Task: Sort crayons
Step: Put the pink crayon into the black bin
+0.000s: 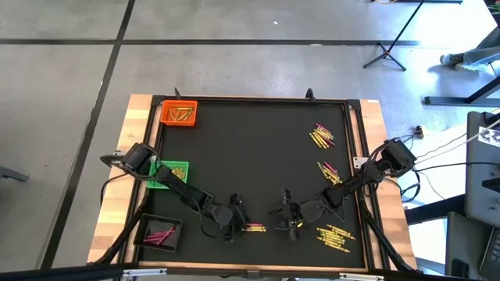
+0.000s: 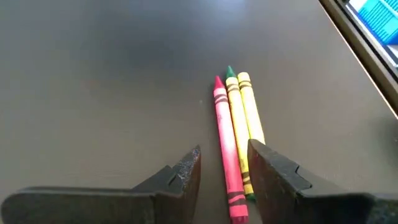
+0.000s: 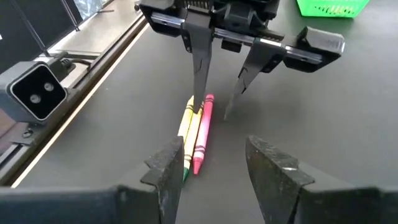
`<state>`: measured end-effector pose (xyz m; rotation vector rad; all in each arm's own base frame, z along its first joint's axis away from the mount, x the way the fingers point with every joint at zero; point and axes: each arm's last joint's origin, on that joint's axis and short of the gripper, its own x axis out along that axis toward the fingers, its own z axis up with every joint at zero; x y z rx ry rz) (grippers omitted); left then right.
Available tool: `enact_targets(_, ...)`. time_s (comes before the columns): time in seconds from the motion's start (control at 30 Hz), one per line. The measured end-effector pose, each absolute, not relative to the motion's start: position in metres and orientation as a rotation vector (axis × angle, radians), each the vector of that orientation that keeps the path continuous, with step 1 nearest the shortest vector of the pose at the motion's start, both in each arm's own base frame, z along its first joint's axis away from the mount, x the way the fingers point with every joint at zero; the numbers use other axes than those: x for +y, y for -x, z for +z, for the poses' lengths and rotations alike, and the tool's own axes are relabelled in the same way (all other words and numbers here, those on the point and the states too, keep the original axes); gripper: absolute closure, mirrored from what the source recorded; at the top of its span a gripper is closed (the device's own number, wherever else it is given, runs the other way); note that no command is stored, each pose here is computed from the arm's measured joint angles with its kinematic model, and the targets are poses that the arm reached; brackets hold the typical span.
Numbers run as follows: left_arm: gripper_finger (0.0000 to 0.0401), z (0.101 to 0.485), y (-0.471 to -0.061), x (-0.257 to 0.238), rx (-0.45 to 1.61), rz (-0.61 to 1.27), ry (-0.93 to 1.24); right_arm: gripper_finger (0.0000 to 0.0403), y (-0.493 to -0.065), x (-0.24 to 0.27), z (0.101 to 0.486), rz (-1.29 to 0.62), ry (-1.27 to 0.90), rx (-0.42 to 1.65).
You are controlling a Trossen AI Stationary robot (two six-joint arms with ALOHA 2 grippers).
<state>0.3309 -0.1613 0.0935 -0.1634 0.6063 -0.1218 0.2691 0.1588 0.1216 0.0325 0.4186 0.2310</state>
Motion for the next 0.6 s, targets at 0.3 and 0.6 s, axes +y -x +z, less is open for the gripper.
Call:
enact_targets(0.3, 0.0287, 0.089, -0.328, -0.158, 0.649, -0.060, 0.122, 0.0233, -0.269, 0.158, 0.121, 0.229, -0.029, 0.420)
enact_targets(0.6, 0.0300, 0.089, -0.331, -0.151, 0.654, -0.029, 0.121, 0.0233, -0.270, 0.158, 0.122, 0.230, -0.028, 0.417)
